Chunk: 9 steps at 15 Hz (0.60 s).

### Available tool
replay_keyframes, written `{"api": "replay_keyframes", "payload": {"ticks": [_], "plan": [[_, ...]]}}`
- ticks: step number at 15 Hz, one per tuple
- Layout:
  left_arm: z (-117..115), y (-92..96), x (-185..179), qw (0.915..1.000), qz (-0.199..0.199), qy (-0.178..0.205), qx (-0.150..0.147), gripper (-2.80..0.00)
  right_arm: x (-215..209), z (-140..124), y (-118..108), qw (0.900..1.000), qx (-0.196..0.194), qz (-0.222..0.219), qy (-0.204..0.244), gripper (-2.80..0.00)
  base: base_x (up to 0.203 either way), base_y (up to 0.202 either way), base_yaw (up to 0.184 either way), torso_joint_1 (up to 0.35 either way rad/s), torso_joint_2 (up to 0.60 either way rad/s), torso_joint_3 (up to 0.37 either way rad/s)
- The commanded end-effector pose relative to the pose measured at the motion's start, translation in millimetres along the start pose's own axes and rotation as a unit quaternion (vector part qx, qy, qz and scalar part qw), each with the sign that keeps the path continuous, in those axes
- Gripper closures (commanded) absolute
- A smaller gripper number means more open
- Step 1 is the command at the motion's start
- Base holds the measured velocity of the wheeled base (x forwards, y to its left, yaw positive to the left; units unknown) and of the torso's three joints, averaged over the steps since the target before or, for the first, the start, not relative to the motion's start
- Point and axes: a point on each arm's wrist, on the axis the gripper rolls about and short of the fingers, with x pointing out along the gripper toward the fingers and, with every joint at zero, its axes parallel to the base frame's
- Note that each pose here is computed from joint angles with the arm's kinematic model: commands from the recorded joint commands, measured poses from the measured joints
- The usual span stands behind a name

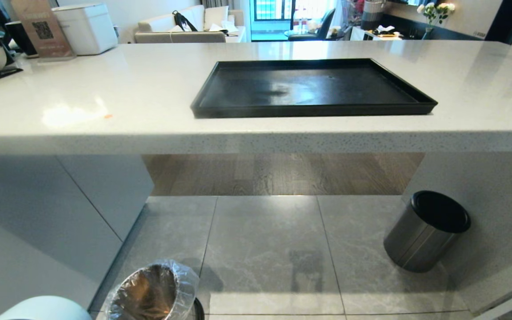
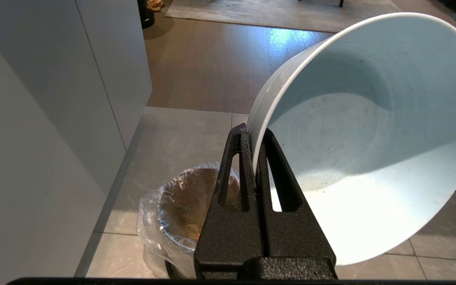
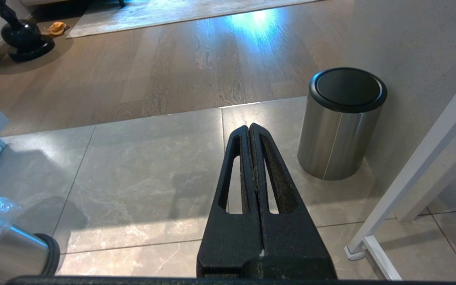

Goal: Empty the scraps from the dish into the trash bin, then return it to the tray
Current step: Put the bowl back to the table

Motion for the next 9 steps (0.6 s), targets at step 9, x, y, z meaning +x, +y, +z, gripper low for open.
{"api": "replay_keyframes", "payload": {"ticks": [9], "plan": [[0.1, 0.0, 0.1, 1.0, 0.0, 0.0, 0.0, 0.0, 0.0, 0.2, 0.0, 1.0, 0.002, 0.0, -0.001, 0.0, 0.0, 0.0, 0.0, 0.0, 0.0, 0.0]]}}
